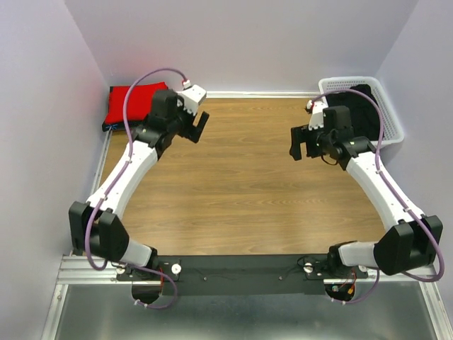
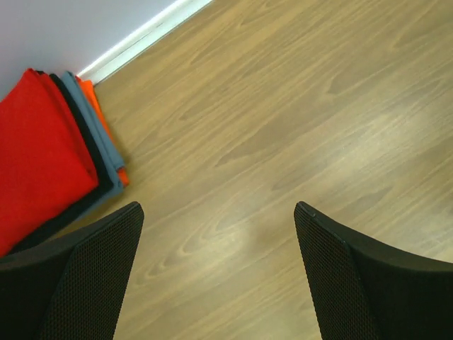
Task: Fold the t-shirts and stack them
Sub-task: Reset both grippers
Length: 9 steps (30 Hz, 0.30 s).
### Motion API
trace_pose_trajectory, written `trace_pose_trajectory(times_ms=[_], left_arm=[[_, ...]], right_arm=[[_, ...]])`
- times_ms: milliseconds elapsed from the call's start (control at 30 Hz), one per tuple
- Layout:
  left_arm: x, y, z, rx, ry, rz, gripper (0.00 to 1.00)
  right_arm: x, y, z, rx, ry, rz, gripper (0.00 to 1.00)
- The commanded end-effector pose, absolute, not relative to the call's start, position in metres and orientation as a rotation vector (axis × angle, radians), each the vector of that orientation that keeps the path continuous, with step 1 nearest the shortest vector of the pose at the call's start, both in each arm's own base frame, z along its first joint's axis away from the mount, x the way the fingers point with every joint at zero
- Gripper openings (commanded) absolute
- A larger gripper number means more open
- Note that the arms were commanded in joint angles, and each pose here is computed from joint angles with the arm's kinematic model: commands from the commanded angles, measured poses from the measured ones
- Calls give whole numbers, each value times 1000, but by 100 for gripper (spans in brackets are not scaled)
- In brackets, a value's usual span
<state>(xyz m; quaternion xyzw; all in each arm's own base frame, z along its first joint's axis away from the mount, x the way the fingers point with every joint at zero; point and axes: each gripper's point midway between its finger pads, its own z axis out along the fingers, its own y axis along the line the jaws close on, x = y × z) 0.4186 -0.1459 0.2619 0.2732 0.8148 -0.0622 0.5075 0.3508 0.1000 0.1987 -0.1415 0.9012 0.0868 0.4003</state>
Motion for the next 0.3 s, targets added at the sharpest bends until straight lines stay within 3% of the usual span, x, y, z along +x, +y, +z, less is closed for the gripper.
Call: trace_pose_trajectory(times_ms=[0, 267], left_arm=[[392, -146, 269, 619, 1878, -189, 95], [359, -137, 238, 640, 1933, -184, 95]], right_arm=[[327, 104, 182, -350, 2347, 309, 100], [315, 106, 166, -364, 2382, 342, 100]])
